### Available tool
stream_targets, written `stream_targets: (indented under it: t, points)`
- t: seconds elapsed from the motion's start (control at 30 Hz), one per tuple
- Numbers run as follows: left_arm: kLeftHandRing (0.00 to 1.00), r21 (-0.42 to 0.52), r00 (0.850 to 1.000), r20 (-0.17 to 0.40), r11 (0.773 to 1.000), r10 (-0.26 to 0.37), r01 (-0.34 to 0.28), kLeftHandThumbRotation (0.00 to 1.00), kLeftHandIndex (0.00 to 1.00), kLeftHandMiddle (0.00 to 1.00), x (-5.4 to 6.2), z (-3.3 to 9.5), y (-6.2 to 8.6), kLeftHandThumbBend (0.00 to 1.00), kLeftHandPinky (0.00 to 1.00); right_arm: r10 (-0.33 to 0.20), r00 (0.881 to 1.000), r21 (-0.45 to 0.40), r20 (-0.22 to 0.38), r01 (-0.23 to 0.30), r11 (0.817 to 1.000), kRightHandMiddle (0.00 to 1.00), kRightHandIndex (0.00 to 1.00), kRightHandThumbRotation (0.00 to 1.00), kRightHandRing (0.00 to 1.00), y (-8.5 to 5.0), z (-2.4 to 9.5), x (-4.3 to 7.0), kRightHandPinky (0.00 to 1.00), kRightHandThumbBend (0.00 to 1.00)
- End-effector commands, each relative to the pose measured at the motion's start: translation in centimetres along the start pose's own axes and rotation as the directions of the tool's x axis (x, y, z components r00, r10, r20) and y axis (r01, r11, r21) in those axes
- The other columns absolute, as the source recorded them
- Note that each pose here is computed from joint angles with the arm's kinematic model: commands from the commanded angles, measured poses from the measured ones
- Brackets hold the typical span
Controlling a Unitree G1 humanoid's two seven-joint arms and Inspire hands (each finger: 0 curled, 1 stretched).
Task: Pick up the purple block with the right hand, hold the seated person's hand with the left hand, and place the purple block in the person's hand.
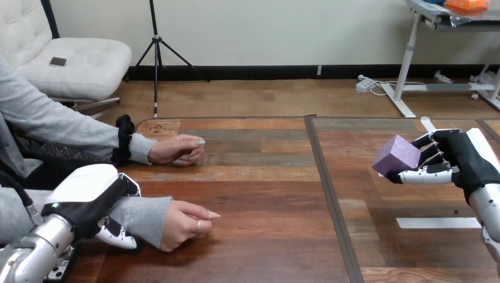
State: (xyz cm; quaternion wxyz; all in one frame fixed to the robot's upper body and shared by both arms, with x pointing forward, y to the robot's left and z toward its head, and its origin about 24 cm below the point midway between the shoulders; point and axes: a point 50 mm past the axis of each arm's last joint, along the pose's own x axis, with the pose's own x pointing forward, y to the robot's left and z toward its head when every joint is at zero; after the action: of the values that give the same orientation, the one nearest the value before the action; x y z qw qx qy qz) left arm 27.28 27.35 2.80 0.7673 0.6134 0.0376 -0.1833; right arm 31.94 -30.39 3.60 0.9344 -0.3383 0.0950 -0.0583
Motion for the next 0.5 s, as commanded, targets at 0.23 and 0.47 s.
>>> stream_targets:
  t: [0.23,0.47]
  points:
    - [0.29,-0.096,0.976,0.086,0.976,0.202,-0.194,0.0,0.32,0.33,0.4,1.6,2.6,0.68,0.23,-0.047,0.993,0.046,0.107,0.042,0.998,0.43,0.45,0.0,0.39,-0.5,2.5,0.9,0.35,0.86]
    - [0.27,-0.177,0.959,0.085,0.951,0.271,-0.253,0.0,0.32,0.32,0.1,1.8,3.3,0.65,0.22,-0.047,0.992,0.051,0.114,0.041,0.998,0.43,0.45,0.0,0.39,-0.4,2.6,0.8,0.35,0.86]
